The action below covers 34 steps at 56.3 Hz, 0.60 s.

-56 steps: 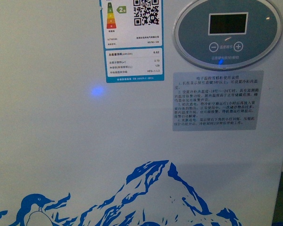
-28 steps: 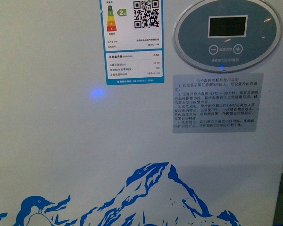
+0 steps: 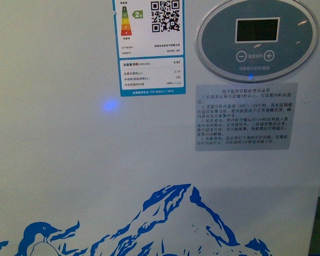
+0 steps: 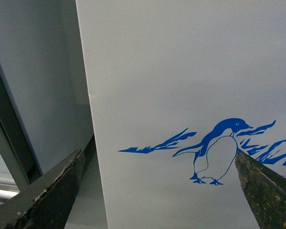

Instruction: Put drink in fridge

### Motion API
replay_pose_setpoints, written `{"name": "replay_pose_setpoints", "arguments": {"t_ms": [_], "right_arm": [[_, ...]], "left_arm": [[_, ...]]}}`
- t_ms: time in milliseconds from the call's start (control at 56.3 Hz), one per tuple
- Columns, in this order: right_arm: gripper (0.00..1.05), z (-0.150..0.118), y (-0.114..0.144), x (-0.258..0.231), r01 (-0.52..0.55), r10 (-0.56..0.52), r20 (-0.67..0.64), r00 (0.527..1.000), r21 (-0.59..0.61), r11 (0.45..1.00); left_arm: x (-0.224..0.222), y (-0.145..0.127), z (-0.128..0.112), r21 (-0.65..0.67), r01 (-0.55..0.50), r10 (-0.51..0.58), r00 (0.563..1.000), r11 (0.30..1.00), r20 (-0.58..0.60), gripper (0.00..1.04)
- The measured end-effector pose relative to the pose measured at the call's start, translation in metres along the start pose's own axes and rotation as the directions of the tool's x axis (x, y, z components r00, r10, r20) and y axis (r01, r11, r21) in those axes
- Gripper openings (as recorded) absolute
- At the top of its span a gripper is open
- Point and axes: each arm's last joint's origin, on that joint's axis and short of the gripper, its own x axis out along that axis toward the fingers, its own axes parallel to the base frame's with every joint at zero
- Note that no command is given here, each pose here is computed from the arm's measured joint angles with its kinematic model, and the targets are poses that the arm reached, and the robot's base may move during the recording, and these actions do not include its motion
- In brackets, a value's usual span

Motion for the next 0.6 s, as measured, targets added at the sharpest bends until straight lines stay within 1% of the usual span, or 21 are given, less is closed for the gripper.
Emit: {"name": "replay_pose_setpoints", "arguments": {"t_ms": [604], "right_arm": [[0.41, -0.0024, 0.0001, 0.0003, 0.000, 0.000, -0.006, 1.000, -0.011, 1.000]], "left_arm": [[0.0000, 0.0000, 0.0001, 0.000, 0.000, 0.000, 1.000, 1.000, 0.000, 0.97]]}}
